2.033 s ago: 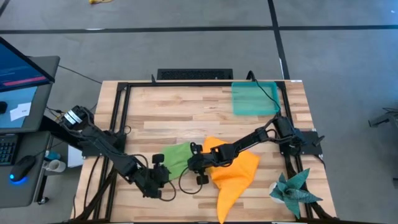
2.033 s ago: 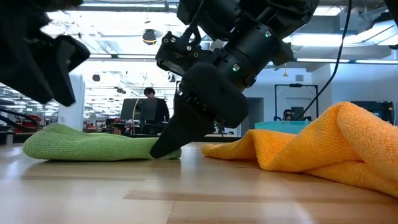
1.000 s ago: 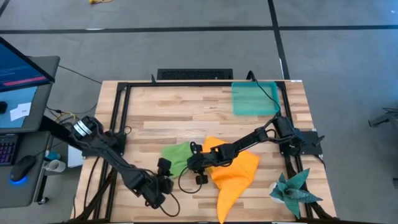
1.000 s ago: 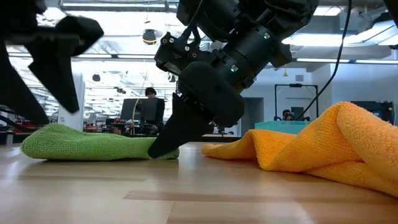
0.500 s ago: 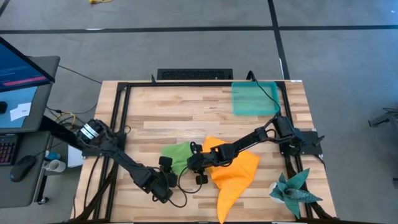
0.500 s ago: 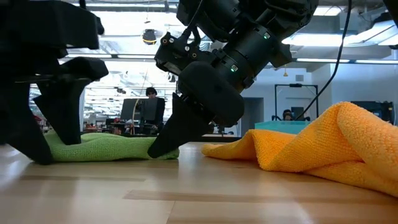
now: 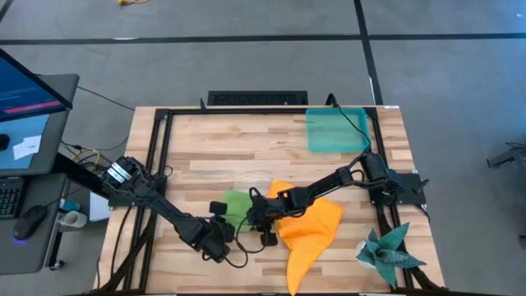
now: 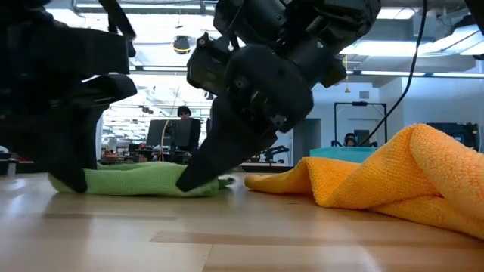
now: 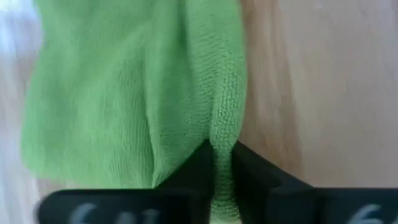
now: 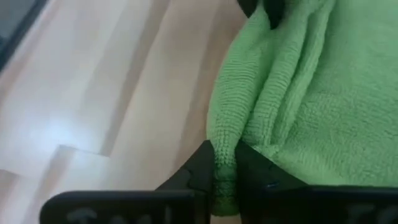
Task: Roll microfiber towels into tight, uniform cylinder then place into a basket
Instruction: Roll the green microfiber towel
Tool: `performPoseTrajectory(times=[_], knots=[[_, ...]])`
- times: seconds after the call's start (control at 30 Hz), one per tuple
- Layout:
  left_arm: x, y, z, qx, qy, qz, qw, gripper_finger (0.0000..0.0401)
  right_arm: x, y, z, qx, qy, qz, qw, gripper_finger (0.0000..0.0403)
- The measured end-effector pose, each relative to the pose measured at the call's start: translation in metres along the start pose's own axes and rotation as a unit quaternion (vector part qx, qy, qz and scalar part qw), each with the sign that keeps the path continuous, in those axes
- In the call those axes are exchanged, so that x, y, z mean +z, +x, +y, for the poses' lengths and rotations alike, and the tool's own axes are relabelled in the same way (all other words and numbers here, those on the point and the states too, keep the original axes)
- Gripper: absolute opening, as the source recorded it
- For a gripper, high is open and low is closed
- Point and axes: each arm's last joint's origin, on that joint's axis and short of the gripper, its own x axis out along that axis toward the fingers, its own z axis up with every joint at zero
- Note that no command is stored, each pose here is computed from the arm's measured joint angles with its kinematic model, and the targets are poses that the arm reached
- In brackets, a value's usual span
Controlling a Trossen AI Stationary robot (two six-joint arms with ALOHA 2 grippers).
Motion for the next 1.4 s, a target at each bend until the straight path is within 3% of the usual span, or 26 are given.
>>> performPoseTrajectory(times=[0.07, 0.23, 0.37, 0.53, 0.63, 0.83, 1.0, 1.4], knots=[[0.000, -0.002, 0.000, -0.020, -0.003, 0.005, 1.000, 0.0009, 0.002, 0.000, 0.001, 0.019, 0.014, 0.001, 1.000, 0.0058], [0.011, -0.013, -0.005, -0.114, -0.044, 0.017, 0.992, 0.0016, 0.010, -0.001, 0.006, 0.077, 0.069, 0.011, 0.995, 0.0043], [0.025, -0.026, -0.009, -0.186, -0.070, 0.024, 0.980, 0.0012, 0.013, -0.002, 0.011, 0.144, 0.128, 0.026, 0.981, 0.0037], [0.038, -0.038, -0.012, -0.260, -0.163, 0.045, 0.951, 0.0009, 0.019, -0.005, 0.018, 0.227, 0.227, 0.060, 0.945, 0.0039], [0.042, -0.039, -0.013, -0.284, -0.235, 0.062, 0.928, 0.0014, 0.019, -0.006, 0.020, 0.246, 0.248, 0.074, 0.934, 0.0039], [0.043, -0.037, -0.011, -0.293, -0.264, 0.080, 0.916, 0.0017, 0.012, -0.005, 0.004, 0.172, 0.354, 0.098, 0.914, 0.0039], [0.043, -0.036, -0.010, -0.290, -0.265, 0.078, 0.916, 0.0017, 0.011, -0.006, -0.005, 0.137, 0.376, 0.097, 0.911, 0.0039], [0.043, -0.038, -0.010, -0.290, -0.246, 0.079, 0.921, 0.0018, 0.012, -0.009, -0.020, 0.122, 0.426, 0.091, 0.892, 0.0040]])
